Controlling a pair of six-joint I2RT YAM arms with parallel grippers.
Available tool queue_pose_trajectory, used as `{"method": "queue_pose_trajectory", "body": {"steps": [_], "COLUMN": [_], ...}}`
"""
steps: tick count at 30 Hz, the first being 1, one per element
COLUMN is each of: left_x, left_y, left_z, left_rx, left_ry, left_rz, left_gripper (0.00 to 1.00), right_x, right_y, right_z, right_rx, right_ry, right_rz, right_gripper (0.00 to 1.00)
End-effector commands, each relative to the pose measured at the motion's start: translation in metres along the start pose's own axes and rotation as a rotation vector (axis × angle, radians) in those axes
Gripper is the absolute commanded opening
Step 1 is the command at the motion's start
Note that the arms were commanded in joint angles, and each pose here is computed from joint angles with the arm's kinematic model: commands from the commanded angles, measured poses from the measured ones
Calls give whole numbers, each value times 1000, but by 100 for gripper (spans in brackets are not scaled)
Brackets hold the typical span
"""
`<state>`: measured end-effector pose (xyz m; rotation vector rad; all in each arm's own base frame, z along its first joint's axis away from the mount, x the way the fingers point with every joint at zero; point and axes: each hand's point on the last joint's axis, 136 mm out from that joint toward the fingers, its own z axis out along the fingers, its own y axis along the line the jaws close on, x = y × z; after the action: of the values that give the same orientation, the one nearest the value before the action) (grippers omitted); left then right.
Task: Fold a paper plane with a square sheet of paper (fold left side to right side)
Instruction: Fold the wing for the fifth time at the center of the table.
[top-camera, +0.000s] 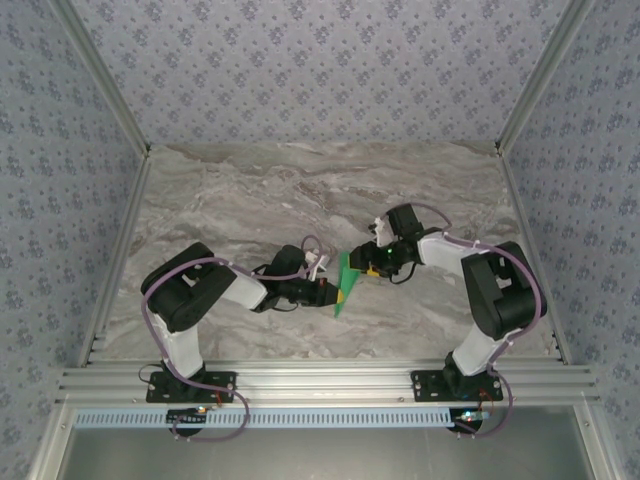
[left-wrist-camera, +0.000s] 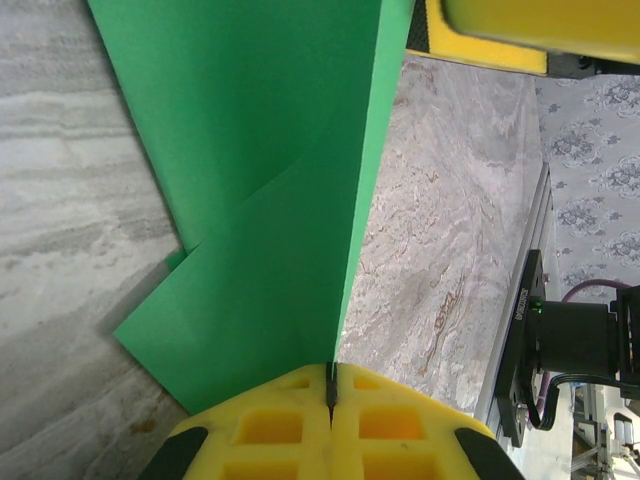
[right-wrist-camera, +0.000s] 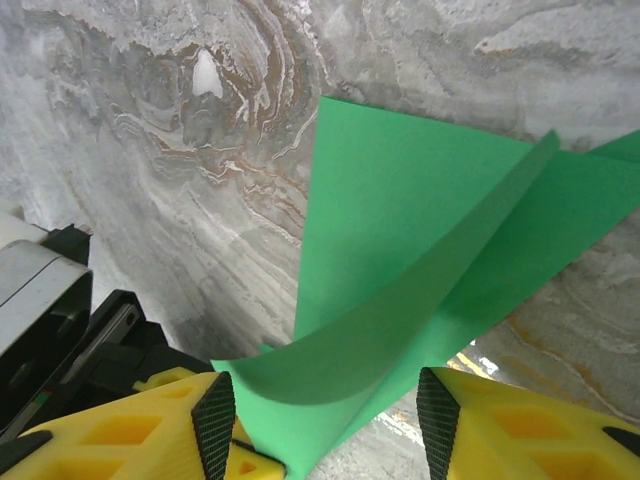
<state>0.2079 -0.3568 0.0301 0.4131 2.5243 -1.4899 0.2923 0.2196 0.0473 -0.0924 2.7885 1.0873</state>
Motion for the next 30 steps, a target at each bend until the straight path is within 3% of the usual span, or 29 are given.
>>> {"method": "queue_pose_trajectory", "body": {"steps": [1,8,30], "left_x": [-4,-5,-16], "left_y": [-5,-4,-22], "left_z": [-1,0,-7], "left_rx": [23,20,37], "left_ry": [-15,-14,-33], "left_rz": [18,16,39], "left_gripper": [0,0,23], "right_x": [3,4,9], "right_y": [-7,-12,-25], "right_z": [4,12,21], "right_rx": [53,100,172], "right_ry": [30,60,112], "right_rz": [3,11,49], "right_gripper": [54,53,53]}}
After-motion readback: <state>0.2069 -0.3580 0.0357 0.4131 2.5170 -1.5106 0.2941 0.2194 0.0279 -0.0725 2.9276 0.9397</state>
